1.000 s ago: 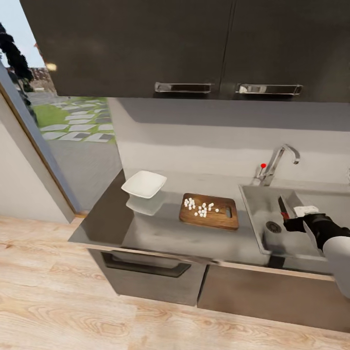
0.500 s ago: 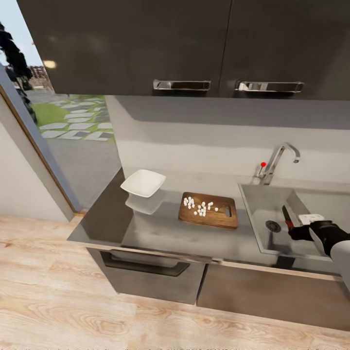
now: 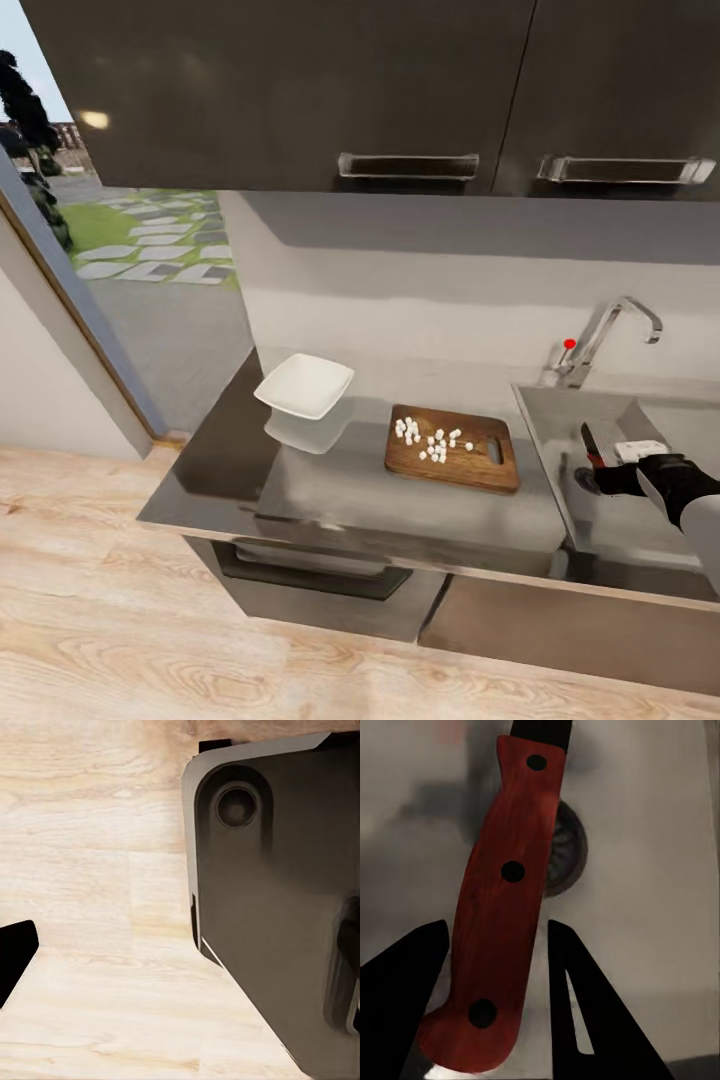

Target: In the kitchen, take the Vidalia onion out of the sink, dice it on the chopping board with the paring knife, put the diced onion into the bowl on the countertop, then place both the paring knife and the chopping board into the sink.

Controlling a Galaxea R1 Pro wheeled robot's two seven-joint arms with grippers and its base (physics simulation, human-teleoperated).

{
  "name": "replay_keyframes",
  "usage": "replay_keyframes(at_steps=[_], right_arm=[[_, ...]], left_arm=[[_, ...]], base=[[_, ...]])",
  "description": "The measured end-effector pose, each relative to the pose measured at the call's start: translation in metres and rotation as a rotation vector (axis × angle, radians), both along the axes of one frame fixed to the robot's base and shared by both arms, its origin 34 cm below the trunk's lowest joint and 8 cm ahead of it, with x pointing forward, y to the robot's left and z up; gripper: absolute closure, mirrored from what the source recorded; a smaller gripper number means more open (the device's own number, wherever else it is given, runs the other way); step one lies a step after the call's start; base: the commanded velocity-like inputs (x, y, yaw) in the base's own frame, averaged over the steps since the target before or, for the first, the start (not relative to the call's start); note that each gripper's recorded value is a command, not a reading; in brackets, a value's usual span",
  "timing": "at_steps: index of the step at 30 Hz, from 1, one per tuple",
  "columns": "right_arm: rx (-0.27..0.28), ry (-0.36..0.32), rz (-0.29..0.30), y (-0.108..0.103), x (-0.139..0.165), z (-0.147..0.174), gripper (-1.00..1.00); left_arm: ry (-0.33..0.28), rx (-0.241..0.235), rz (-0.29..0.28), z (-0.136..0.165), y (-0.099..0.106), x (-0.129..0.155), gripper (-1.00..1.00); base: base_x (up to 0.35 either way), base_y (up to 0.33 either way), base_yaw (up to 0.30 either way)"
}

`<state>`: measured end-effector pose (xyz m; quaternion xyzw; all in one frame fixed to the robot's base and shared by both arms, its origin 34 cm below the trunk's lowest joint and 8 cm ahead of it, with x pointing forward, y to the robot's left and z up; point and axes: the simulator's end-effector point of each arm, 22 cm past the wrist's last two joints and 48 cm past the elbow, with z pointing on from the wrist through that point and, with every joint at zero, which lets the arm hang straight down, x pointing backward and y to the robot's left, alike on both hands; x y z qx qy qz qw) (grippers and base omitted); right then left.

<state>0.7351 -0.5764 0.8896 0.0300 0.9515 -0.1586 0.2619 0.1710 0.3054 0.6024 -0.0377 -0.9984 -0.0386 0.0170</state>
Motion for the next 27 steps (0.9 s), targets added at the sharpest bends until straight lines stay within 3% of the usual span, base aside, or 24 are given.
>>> replay_keyframes(at_steps=[27], right_arm=[[0.016, 0.047, 0.005, 0.002, -0.007, -0.029, 1.00]], left_arm=[[0.045, -0.002, -0.001, -0.002, -0.002, -0.017, -1.00]], base=[[0.016, 0.007, 0.000]])
